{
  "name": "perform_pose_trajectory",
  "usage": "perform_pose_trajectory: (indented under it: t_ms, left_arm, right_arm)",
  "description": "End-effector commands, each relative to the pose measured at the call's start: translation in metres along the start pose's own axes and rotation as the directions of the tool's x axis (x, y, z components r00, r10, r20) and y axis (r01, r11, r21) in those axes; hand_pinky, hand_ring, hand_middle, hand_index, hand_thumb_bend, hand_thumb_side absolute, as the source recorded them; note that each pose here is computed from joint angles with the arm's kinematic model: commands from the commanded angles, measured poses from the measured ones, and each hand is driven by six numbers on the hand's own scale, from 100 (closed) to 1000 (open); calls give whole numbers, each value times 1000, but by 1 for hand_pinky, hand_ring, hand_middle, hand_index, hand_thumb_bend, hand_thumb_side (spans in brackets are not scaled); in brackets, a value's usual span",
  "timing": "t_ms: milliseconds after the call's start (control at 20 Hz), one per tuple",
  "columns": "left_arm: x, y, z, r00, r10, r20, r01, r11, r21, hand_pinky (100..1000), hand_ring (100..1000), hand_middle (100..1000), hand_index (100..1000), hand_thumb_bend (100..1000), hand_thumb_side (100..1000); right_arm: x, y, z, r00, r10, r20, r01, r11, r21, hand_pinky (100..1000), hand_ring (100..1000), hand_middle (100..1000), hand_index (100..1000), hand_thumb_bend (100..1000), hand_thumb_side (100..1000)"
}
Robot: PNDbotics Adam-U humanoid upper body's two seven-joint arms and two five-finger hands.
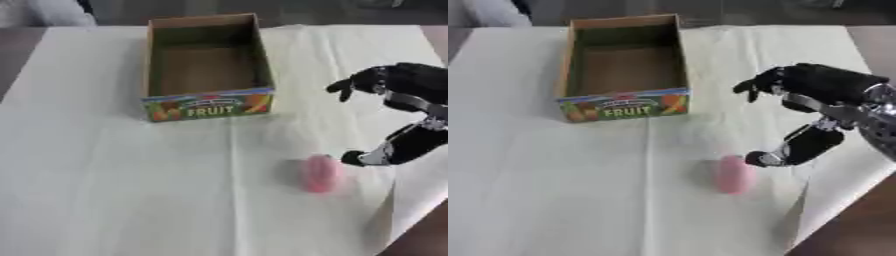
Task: Pick up objects on the table and place them in the box.
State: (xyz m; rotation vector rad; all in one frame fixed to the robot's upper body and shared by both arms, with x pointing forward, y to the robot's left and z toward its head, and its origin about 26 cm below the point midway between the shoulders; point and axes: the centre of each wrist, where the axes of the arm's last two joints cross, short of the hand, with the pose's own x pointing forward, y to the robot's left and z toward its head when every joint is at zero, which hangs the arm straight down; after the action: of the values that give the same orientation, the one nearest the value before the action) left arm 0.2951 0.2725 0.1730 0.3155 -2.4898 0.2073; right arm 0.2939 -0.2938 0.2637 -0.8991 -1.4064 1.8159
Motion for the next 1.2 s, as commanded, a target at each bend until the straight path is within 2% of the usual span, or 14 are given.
perform_pose_trajectory:
  t_ms: [50, 100, 200, 600, 1050, 1200]
  left_arm:
    - [6, 2, -6, 999, -3, 32, 3, 1000, -17, 717, 694, 645, 844, 100, 705]
    - [6, 1, -6, 999, -2, 32, 2, 1000, -18, 717, 694, 645, 844, 100, 706]
    - [6, 1, -6, 1000, -1, 31, 1, 1000, -20, 717, 694, 645, 844, 100, 706]
    - [6, 0, -6, 1000, 3, 30, -3, 1000, -23, 718, 695, 645, 842, 100, 706]
    - [6, -1, -6, 1000, 8, 27, -8, 1000, -26, 718, 695, 644, 840, 100, 707]
    - [6, -1, -6, 1000, 11, 26, -10, 1000, -27, 717, 696, 644, 840, 100, 708]
  right_arm:
    - [2, -9, 3, 999, 38, -10, -38, 999, 34, 770, 840, 707, 934, 613, 458]
    - [3, -8, 2, 999, 45, -11, -44, 998, 49, 773, 843, 705, 925, 654, 438]
    - [6, -4, 0, 998, 56, -8, -55, 995, 82, 772, 844, 695, 915, 674, 405]
    - [15, 9, -8, 998, 59, -10, -56, 982, 180, 766, 847, 662, 899, 673, 349]
    - [24, 18, -15, 998, 51, -38, -41, 972, 230, 755, 842, 654, 912, 646, 365]
    - [28, 20, -18, 998, 43, -43, -32, 972, 233, 751, 841, 701, 910, 639, 357]
